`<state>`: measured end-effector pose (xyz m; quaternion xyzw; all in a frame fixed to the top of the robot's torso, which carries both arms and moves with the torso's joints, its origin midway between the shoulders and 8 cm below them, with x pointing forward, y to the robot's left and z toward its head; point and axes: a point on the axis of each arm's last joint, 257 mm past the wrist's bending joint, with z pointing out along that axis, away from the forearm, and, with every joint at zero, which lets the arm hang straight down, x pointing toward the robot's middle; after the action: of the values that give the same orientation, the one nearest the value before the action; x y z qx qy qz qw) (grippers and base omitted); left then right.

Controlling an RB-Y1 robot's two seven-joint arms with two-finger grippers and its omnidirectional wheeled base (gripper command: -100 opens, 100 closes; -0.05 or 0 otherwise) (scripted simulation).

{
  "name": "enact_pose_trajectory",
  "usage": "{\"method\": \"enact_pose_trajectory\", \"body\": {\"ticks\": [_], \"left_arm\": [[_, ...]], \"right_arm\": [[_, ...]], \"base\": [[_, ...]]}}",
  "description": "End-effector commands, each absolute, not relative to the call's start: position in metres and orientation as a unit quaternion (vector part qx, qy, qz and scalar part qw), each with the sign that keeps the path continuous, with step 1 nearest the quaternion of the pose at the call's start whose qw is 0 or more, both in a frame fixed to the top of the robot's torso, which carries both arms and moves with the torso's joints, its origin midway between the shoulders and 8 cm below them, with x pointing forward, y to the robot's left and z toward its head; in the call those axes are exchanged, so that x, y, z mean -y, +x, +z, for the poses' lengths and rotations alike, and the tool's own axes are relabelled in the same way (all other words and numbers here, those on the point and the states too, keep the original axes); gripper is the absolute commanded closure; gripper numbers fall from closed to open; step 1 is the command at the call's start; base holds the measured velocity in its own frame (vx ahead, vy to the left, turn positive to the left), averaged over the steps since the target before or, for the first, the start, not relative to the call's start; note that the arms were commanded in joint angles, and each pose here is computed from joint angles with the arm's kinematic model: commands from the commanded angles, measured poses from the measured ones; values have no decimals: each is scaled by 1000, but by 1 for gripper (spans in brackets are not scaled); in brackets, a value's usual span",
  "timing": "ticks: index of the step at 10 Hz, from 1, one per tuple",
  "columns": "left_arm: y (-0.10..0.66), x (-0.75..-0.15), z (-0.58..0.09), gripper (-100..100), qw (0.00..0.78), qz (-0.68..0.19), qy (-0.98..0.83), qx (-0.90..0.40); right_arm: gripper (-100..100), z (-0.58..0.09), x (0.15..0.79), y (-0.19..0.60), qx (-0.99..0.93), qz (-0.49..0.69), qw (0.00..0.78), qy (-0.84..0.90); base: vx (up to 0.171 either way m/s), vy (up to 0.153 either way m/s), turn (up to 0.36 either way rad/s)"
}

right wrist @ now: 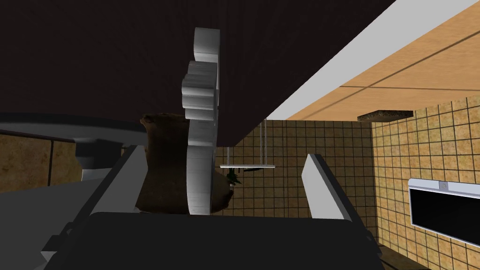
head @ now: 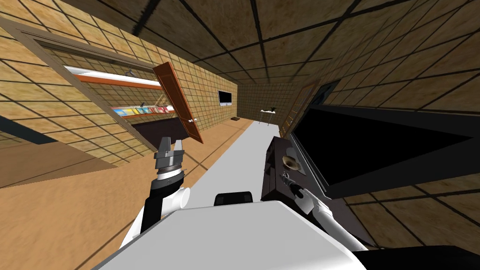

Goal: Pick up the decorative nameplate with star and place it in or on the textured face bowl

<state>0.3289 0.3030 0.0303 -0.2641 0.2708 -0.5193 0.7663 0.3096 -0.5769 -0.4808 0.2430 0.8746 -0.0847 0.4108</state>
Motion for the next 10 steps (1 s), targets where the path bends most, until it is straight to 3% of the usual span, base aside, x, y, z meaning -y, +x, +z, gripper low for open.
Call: {"method": "enact_pose_trajectory", "body": {"ticks": [1, 10], "left_arm": [[329, -303, 30, 0, 766, -519, -264, -271], [329, -303, 30, 0, 766, -519, -264, -271]], "right_arm": [[-100, -481, 584, 316, -872, -90, 412, 249], [-100, -489, 605, 342, -863, -109, 407, 279]], "base": [[-104, -36, 71], [-64, -17, 68]]}}
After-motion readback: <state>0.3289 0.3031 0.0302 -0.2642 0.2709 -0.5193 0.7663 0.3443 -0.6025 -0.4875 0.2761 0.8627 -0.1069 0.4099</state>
